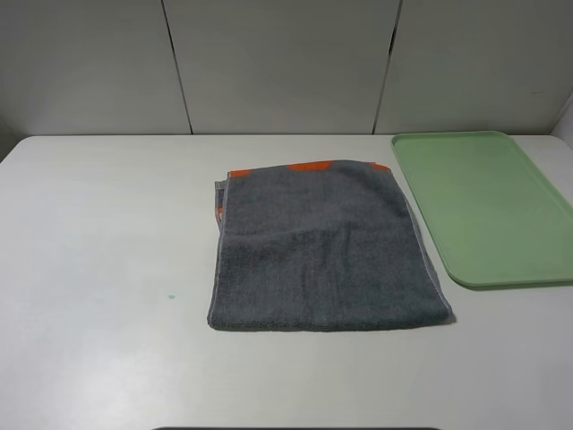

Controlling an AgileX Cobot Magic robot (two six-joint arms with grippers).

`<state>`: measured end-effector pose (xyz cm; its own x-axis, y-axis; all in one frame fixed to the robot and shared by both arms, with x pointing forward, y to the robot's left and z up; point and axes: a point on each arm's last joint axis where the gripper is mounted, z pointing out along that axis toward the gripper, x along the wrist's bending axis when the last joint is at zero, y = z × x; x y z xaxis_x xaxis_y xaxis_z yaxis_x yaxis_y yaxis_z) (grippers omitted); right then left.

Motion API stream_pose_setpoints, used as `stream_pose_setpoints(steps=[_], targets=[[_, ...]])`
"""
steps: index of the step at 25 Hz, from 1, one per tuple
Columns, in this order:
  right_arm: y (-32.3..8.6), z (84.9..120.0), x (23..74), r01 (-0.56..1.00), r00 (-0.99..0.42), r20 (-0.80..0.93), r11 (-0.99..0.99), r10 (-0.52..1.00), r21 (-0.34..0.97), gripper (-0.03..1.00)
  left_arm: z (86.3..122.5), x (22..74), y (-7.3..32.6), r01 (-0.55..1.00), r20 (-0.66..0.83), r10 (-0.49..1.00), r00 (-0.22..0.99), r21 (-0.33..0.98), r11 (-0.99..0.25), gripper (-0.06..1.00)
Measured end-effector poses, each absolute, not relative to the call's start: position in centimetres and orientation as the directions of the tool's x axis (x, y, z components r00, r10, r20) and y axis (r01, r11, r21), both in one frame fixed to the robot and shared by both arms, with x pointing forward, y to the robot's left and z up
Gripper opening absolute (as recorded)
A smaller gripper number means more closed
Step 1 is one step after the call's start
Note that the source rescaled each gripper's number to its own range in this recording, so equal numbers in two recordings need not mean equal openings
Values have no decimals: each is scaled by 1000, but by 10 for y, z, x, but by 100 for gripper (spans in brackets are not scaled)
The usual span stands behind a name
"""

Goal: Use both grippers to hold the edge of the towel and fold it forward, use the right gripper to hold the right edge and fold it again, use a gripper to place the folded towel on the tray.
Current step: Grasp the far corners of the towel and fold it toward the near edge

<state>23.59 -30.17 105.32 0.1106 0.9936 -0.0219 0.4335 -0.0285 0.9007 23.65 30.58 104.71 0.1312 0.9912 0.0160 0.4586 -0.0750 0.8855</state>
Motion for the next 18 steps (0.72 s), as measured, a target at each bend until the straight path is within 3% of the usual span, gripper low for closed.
stream_pose_setpoints(steps=[18], targets=[[-302,1053,236,434,111,-22,-28,994,901,100,1047,236,306,459,16,991,131,885,-75,98]])
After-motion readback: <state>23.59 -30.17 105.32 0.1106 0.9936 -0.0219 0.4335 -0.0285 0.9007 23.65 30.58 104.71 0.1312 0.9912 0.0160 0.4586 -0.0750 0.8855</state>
